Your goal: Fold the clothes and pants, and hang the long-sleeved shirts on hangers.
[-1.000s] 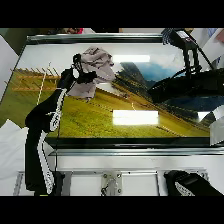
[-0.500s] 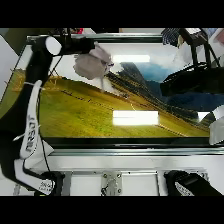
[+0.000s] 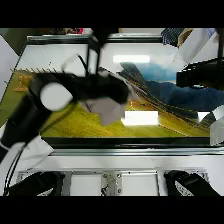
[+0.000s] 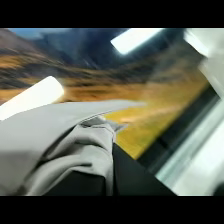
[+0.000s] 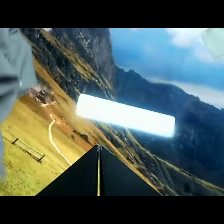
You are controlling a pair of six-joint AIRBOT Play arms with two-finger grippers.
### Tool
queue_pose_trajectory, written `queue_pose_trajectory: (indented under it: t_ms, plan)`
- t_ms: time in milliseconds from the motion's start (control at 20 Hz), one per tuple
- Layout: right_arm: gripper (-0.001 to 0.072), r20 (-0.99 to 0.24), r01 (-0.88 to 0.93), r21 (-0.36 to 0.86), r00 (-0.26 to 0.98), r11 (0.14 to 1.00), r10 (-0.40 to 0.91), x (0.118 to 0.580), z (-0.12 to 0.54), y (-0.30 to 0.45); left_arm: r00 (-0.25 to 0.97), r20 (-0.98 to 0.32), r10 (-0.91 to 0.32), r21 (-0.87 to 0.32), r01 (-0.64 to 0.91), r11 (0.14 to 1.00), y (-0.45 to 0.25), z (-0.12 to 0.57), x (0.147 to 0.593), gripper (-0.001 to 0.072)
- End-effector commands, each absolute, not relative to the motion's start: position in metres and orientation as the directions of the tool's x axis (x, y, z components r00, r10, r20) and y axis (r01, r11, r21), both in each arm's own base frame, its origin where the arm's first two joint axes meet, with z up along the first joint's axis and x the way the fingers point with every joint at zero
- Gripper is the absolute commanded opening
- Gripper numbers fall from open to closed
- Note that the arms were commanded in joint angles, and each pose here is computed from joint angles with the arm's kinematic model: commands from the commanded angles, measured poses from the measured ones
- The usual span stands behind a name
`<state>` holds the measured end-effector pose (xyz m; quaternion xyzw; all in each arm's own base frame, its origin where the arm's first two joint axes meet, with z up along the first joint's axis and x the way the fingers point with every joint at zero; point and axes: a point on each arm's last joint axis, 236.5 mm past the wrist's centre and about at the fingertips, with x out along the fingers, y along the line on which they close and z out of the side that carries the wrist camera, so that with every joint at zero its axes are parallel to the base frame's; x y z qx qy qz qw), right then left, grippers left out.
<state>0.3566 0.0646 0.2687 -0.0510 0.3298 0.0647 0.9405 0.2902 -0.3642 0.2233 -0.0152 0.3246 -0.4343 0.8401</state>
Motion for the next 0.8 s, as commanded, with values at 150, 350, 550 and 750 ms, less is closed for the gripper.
queue_pose_trajectory:
  t_ms: [150,350,550,750]
  plan:
    - [0.0025,-0.607,-0.021,-0.003,0.794,1.0,0.015,0.357,0.277,0.028,0.361,-0.499,-0.788,-0.333,0.759,0.559,-0.399,0.195,0.252,0.0677]
    - [0.0026,-0.65,-0.049,0.029,0.758,0.998,0.056,0.349,0.266,0.038,0.464,-0.614,-0.639,-0.345,0.57,0.746,-0.32,0.164,0.334,0.0677]
    - [0.0519,-0.719,-0.075,0.074,0.687,0.994,0.105,0.341,0.239,0.051,0.382,-0.799,-0.464,-0.338,0.353,0.872,-0.237,0.069,0.357,0.0677]
    - [0.051,-0.806,-0.088,0.125,0.573,0.988,0.153,0.331,0.184,0.065,0.202,-0.903,-0.379,-0.326,0.249,0.912,-0.213,-0.024,0.331,0.0677]
